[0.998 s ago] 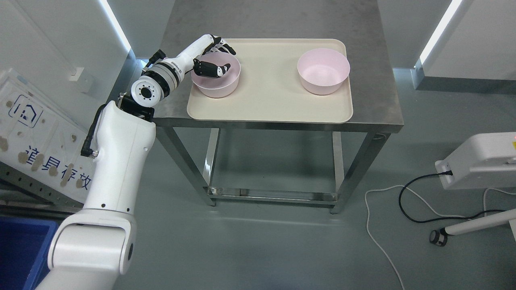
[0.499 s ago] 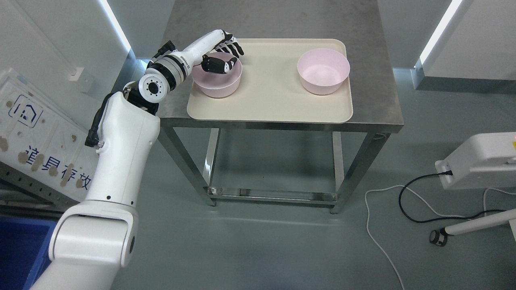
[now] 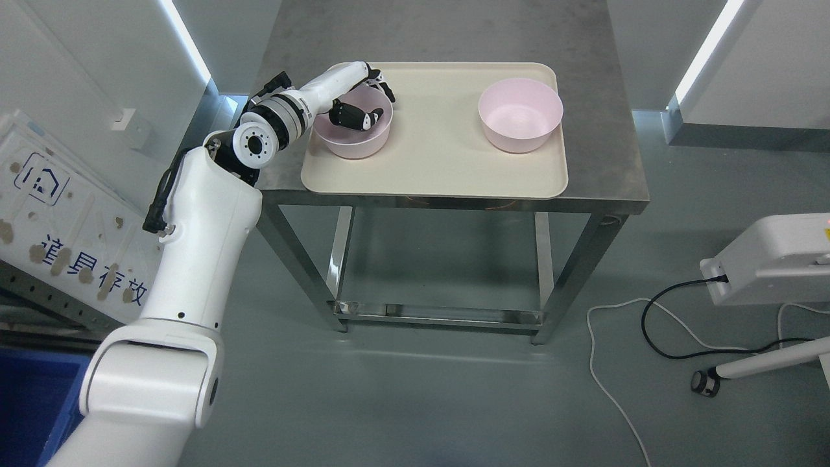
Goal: Stack pink IKEA bowls on left shelf middle
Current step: 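Grasp the rim of the nearer pink bowl with the left hand, then lift the nearer pink bowl with the left hand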
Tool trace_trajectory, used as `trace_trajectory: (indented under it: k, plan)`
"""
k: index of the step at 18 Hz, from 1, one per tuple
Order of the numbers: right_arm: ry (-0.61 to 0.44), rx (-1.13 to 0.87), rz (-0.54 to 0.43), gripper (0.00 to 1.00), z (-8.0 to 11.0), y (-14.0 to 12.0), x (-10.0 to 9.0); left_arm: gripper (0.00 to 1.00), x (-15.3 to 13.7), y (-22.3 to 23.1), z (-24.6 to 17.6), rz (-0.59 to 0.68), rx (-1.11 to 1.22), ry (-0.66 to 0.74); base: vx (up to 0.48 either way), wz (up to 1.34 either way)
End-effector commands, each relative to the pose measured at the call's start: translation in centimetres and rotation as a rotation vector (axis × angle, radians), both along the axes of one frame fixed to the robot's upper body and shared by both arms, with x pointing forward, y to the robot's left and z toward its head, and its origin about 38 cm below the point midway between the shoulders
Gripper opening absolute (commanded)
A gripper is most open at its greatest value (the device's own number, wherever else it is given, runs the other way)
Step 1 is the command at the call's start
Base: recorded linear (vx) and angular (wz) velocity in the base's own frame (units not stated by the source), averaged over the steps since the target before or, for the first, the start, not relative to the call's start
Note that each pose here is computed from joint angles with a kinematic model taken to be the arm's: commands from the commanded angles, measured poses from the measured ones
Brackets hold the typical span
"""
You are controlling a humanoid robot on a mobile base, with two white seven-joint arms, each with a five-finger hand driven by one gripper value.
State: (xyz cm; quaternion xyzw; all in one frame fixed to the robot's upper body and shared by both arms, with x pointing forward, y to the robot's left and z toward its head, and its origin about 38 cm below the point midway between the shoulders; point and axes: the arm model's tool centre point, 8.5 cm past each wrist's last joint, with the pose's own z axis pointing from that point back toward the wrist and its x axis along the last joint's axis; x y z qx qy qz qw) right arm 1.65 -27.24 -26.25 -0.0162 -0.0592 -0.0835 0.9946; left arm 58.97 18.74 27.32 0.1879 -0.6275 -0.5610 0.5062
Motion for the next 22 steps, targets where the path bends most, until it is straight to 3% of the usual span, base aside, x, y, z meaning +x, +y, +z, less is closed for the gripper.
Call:
trace_trajectory:
  k: [1, 14, 22]
  plan:
    - [0.000, -0.016, 0.002, 1.00, 0.1, -1.1, 0.0, 0.01, 0.1, 0.8, -0.3, -0.001, -0.014, 0.013, 0.000, 0.00]
    - [0.000, -0.018, 0.001, 1.00, 0.1, -1.1, 0.0, 0.00, 0.2, -0.2, 1.0, -0.007, -0.216, -0.007, 0.000, 0.00]
    - [0.000, -0.016, 0.002, 1.00, 0.1, -1.1, 0.0, 0.07, 0.3, 2.8, -0.2, 0.098, -0.272, 0.079, 0.000, 0.00]
